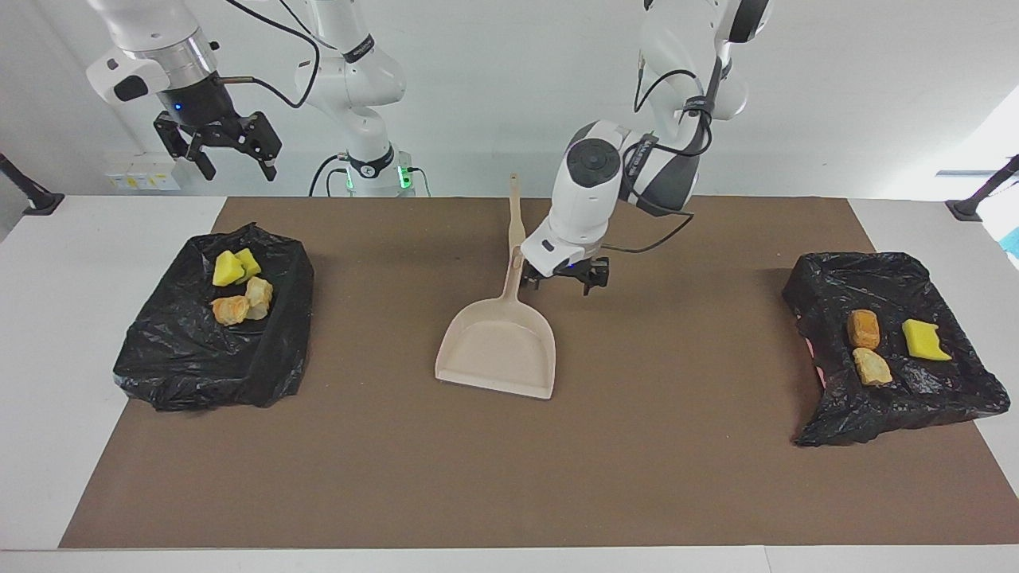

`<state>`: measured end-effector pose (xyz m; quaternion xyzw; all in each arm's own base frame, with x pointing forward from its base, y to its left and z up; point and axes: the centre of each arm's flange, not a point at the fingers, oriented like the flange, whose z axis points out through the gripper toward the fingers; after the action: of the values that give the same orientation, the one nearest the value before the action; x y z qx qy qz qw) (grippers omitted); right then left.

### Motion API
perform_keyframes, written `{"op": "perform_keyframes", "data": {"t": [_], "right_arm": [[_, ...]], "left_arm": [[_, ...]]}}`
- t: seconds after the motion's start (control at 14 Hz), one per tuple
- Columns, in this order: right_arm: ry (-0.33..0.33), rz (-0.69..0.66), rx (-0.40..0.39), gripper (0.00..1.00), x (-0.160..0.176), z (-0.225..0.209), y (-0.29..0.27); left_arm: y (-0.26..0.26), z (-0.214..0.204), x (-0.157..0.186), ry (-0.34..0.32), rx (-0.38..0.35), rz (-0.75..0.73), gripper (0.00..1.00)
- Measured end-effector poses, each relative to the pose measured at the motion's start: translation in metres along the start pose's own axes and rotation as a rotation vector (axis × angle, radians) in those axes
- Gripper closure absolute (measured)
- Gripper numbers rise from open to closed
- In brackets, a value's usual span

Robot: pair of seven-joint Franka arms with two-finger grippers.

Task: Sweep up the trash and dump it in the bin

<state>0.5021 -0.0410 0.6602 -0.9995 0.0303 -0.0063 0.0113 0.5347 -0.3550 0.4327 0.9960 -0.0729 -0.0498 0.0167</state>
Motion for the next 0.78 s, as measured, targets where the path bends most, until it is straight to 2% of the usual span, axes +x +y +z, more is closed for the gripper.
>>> {"op": "perform_keyframes", "data": {"t": [0.29, 0.78], "right_arm": [[0.000, 0.000, 0.000, 0.00, 0.000, 0.000, 0.000], [0.000, 0.000, 0.000, 0.00, 0.000, 0.000, 0.000]], "left_arm": [[-0.082, -0.026, 0.026, 0.037, -0.009, -0.091, 0.00], [-0.244, -0.090, 0.035, 0.138, -0.024, -0.047, 0.00]]}}
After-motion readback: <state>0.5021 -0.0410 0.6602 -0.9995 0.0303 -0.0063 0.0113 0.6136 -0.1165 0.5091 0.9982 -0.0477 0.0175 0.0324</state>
